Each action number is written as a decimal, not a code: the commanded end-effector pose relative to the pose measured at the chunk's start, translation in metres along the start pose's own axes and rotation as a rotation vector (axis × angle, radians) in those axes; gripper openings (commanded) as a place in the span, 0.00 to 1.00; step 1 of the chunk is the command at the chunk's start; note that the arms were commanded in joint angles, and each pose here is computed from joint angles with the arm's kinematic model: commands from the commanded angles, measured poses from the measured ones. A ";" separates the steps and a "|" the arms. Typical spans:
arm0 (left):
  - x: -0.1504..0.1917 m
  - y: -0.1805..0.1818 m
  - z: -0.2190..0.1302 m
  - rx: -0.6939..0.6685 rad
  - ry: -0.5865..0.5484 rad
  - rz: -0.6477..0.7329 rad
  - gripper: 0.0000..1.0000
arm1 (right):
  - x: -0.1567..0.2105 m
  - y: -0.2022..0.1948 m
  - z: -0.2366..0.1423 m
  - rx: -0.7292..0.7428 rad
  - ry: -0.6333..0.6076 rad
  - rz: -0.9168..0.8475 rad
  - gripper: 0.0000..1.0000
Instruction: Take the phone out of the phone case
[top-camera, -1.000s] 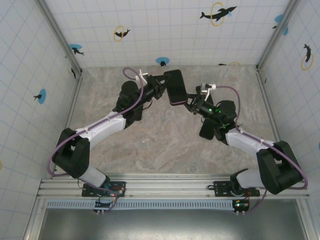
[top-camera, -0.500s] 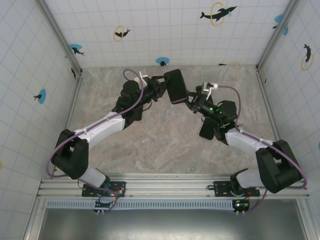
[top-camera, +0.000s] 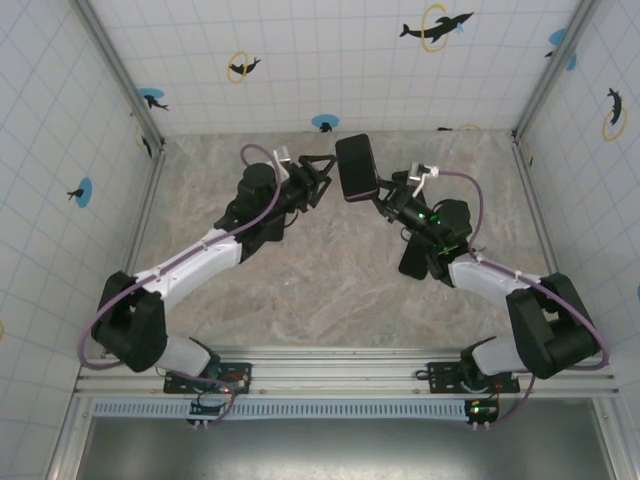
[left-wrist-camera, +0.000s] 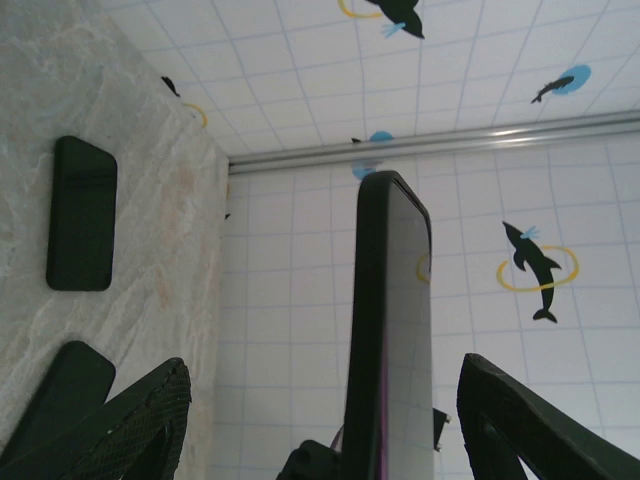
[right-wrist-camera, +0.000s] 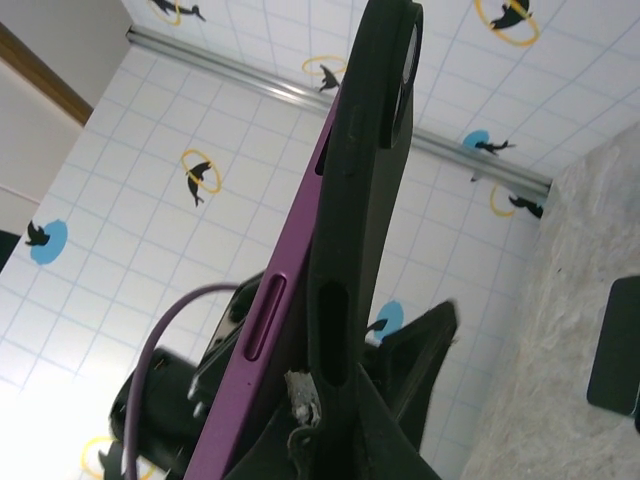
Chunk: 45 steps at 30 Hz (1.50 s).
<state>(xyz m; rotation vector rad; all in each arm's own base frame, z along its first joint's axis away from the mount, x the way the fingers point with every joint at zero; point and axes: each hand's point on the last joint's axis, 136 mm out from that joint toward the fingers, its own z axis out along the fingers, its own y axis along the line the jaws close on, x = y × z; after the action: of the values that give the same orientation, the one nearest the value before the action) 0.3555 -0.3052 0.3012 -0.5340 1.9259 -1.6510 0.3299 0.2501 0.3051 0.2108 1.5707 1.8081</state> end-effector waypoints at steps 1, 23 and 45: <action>0.006 0.001 -0.014 -0.025 -0.044 -0.034 0.72 | -0.032 0.028 0.006 -0.071 -0.139 -0.104 0.00; 0.062 -0.066 0.010 0.151 0.027 -0.157 0.63 | -0.033 0.018 0.018 -0.044 -0.188 -0.173 0.00; 0.092 -0.032 0.010 0.076 0.066 -0.197 0.58 | -0.039 0.017 0.011 -0.044 -0.209 -0.187 0.00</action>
<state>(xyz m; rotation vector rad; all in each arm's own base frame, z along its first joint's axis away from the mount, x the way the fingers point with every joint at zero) 0.2890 -0.3816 0.3159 -0.6228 1.9303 -1.8711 0.3618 0.2407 0.2905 0.2955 1.5198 1.5962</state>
